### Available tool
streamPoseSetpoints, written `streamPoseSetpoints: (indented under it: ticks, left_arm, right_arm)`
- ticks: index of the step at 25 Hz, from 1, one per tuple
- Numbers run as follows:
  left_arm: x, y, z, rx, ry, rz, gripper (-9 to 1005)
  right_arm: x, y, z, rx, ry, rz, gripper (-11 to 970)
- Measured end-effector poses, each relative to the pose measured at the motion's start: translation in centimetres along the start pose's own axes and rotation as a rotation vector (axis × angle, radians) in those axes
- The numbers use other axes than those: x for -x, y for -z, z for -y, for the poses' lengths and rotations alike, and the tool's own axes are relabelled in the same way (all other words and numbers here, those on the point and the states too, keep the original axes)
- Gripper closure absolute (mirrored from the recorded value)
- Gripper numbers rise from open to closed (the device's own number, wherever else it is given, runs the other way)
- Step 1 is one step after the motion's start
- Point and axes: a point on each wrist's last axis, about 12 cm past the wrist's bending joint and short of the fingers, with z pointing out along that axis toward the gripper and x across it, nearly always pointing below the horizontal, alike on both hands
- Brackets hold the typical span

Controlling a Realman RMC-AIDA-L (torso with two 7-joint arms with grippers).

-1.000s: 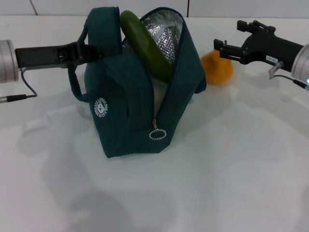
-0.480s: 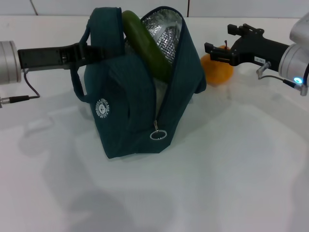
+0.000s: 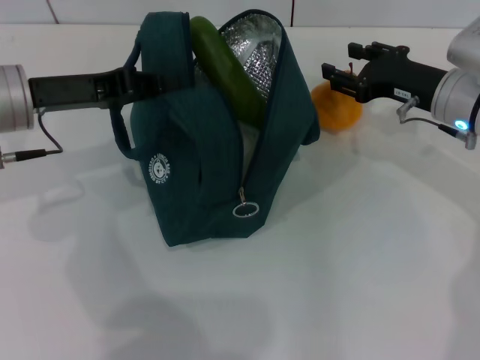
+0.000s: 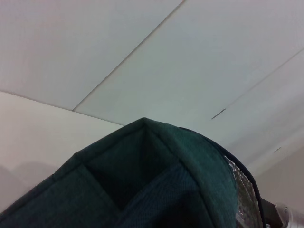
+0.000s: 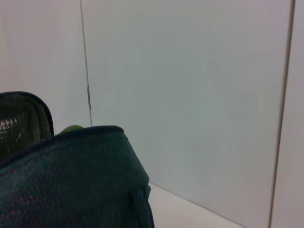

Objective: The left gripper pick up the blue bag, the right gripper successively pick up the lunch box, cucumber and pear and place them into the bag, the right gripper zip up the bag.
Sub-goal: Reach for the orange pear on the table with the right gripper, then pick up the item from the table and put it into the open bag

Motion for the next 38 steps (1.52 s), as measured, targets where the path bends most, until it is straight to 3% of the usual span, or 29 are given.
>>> streamPoseSetpoints:
  ticks: [1,17,28,30,38]
  left_arm:
    - [0.00,-0.01,0.00,0.000,0.000,0.000,952]
    - [0.05,-0.12,0.07,-0.002,-0.001,-0.001,952]
    - [0.11,-0.16,0.08,-0.002,-0.004,0.000,953]
    - [0.11,-0.16,0.09,-0.002,-0.005,0.000,952]
    - [0.09,-0.12,0.07,-0.002,-0.006,0.001,953]
  right_arm:
    - [-0.02,-0.02,-0.01,0.000,0.000,-0.002,361]
    - [0.17,-0.51,-0.04,-0.006,0.007,-0.022,438]
    - [0.34,-0.67,-0.05,-0.004,0.012,-0.022,714]
    - [0.34,-0.66,-0.05,-0.005,0.015,-0.022,935]
    - [0.27,0.16,0.16,-0.007,-0.012,0.029,934]
